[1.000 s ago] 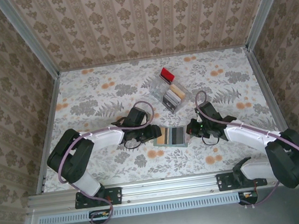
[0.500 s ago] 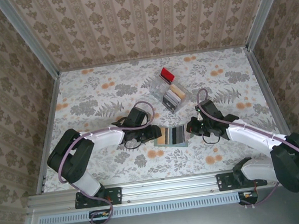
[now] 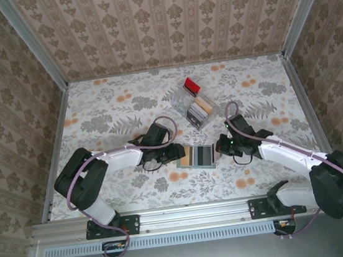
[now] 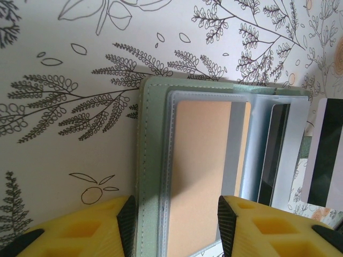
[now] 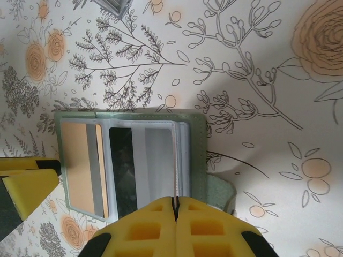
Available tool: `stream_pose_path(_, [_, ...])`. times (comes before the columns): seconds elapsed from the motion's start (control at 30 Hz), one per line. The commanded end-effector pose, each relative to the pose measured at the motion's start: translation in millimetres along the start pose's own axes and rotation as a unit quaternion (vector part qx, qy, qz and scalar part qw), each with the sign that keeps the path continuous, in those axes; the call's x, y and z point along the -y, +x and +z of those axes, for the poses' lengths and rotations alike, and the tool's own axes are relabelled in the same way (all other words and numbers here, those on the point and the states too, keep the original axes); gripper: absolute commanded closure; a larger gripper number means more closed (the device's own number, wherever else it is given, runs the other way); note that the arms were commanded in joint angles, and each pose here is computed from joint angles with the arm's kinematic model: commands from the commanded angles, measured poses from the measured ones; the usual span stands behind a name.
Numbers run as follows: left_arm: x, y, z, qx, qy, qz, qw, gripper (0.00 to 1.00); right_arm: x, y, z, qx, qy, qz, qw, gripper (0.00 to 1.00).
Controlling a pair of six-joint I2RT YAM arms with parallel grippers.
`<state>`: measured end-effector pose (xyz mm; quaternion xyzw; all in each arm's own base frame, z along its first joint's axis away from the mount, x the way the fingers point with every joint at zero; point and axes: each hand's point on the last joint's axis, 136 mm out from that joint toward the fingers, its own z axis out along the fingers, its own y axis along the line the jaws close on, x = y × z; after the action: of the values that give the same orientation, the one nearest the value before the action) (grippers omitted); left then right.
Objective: Put the credit cards into the card holder
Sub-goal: Flip over the card slot in the card holder.
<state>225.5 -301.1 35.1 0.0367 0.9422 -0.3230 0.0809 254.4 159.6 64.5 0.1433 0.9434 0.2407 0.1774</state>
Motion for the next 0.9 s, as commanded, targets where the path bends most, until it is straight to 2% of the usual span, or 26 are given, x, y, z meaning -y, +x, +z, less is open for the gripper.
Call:
stream_pose_path(0.0, [2.4, 0.8, 2.8, -0.004, 0.000, 0.011, 1.000, 0.53, -2.9, 2.7, 7.5, -0.009, -0.004, 0.000, 1.000, 0.98])
stream_pose_path(0.2, [1.5, 2.3, 3.4, -0.006, -0.001, 0.011, 1.000, 0.53, 3.4, 8.7, 16.7, -0.021, 0.013, -0.002, 1.000, 0.98])
stream_pose_path(0.4, [1.0, 2.3, 3.0, -0.004, -0.001, 0.010, 1.000, 0.53, -4.2, 0.5, 1.6, -0.001, 0.011, -0.011, 1.000, 0.98])
stream_pose_path(0.87, [0.8, 2.9, 3.7, -0.007, -0.003, 0.011, 1.000, 0.53, 5.8, 2.8, -0.2, 0.000, 0.032, -0.012, 0.999, 0.98])
